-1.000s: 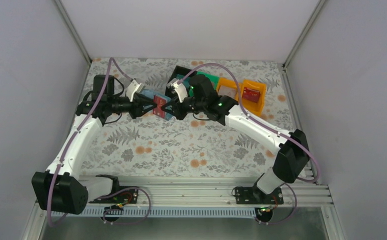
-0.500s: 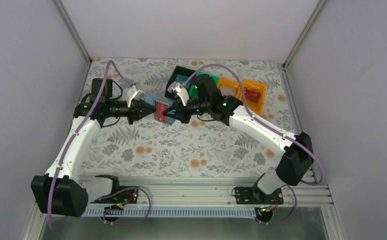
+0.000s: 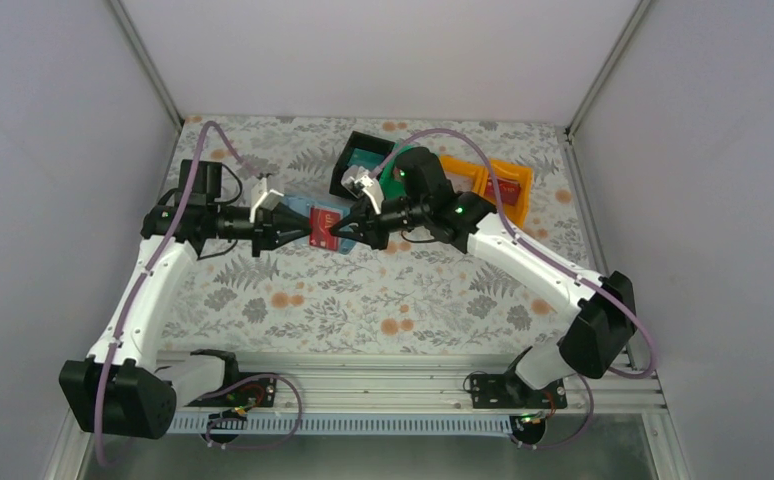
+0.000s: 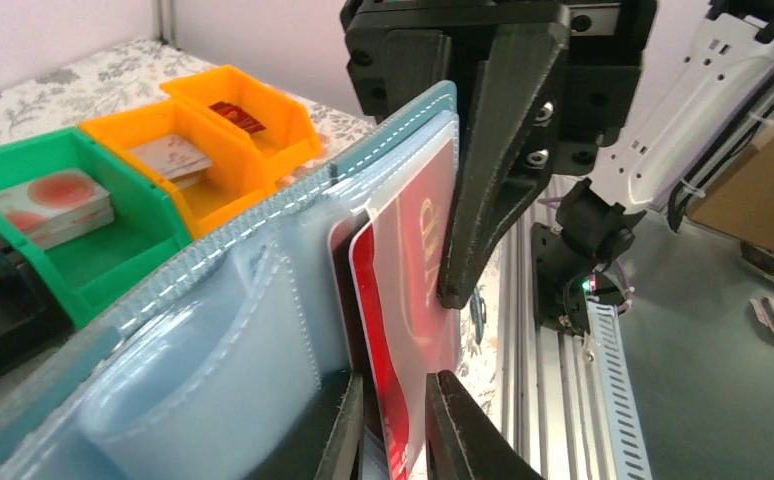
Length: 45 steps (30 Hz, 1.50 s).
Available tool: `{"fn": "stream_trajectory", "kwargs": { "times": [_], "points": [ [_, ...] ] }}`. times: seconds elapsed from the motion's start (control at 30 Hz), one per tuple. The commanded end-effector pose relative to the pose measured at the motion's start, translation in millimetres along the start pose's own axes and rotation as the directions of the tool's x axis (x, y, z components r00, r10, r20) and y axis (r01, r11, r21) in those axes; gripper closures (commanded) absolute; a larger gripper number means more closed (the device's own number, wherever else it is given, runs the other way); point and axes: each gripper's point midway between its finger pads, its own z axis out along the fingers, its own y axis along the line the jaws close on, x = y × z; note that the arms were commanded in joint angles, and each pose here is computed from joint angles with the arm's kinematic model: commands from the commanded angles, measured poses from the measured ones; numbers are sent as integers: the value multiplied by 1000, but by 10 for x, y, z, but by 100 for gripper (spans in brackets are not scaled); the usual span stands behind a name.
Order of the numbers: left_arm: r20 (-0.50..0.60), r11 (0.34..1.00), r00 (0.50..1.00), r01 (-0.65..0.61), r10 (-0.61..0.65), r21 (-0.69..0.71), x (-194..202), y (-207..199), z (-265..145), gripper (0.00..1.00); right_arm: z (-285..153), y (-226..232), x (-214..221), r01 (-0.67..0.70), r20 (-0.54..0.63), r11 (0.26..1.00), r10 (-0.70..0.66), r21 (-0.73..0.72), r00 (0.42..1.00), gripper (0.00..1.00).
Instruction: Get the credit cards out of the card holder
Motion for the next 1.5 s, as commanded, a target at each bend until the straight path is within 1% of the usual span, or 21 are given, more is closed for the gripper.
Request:
{"fn": "stream_trajectory", "kwargs": {
  "times": [0.0,0.1,0.17,0.23,0.27,0.33,0.4,0.47,0.53,0.6,0.67,0.73,0.8,0.87,0.93,1.03,1.1,1.2,1.37,1.4,1.47],
  "points": [
    [88,988,996,-46,33,150,-204,-312,34,82,-104,342,-504,226,183,970,-206,-92,961,96],
    [64,998,998,-15,11,63,-273,-136,71,82,-126,405,-597,247,210,962,-220,-113,953,96],
    [57,999,998,-4,1,43,-297,-84,101,82,-136,465,-618,269,225,953,-233,-143,946,96],
    [58,997,998,-13,8,80,-313,-149,134,81,-134,496,-619,281,227,946,-241,-160,944,96],
    [57,994,998,-17,11,112,-318,-213,159,76,-133,484,-626,282,228,947,-244,-152,943,96],
    [51,985,998,-35,27,172,-342,-356,199,71,-121,420,-656,271,224,955,-240,-120,945,96],
    [53,973,998,-53,43,224,-382,-478,214,70,-90,315,-707,242,221,967,-219,-81,950,96],
    [62,961,998,-47,31,274,-439,-544,198,74,-91,211,-796,206,242,978,-193,-27,951,96],
    [73,947,997,-44,22,319,-504,-601,173,84,-91,102,-868,165,258,986,-166,27,952,96],
    [85,936,996,-53,25,349,-547,-647,153,96,-92,59,-907,147,270,988,-153,44,951,96],
    [91,935,996,-51,20,351,-575,-647,125,97,-85,79,-901,153,269,988,-155,30,950,96],
    [97,942,995,-47,15,332,-581,-609,88,98,-105,74,-893,154,265,988,-157,34,951,96],
    [110,953,994,-51,19,298,-587,-562,32,98,-139,43,-864,150,263,988,-155,38,952,93],
    [111,973,994,-37,11,230,-528,-432,15,97,-171,-7,-822,141,263,989,-147,43,953,89],
    [100,991,995,-16,3,130,-413,-303,30,97,-190,-36,-783,138,266,990,-143,40,953,81],
    [82,995,996,18,-26,93,-341,-211,40,98,-156,-32,-699,146,241,989,-143,3,960,75],
    [87,997,996,20,-27,78,-378,-173,12,98,-167,-37,-629,155,223,988,-148,-11,964,74],
    [93,998,995,16,-22,56,-379,-135,-24,98,-232,-41,-543,155,222,987,-144,-33,964,76],
    [95,999,995,27,-31,43,-335,-70,-29,97,-217,-21,-444,142,192,986,-123,-91,974,93],
    [96,999,995,25,-29,46,-341,-70,-29,98,-208,-16,-434,141,189,985,-120,-100,975,95],
    [104,999,994,16,-21,47,-366,-67,-29,98,-207,18,-437,140,196,982,-114,-125,974,96]
  ]
}}
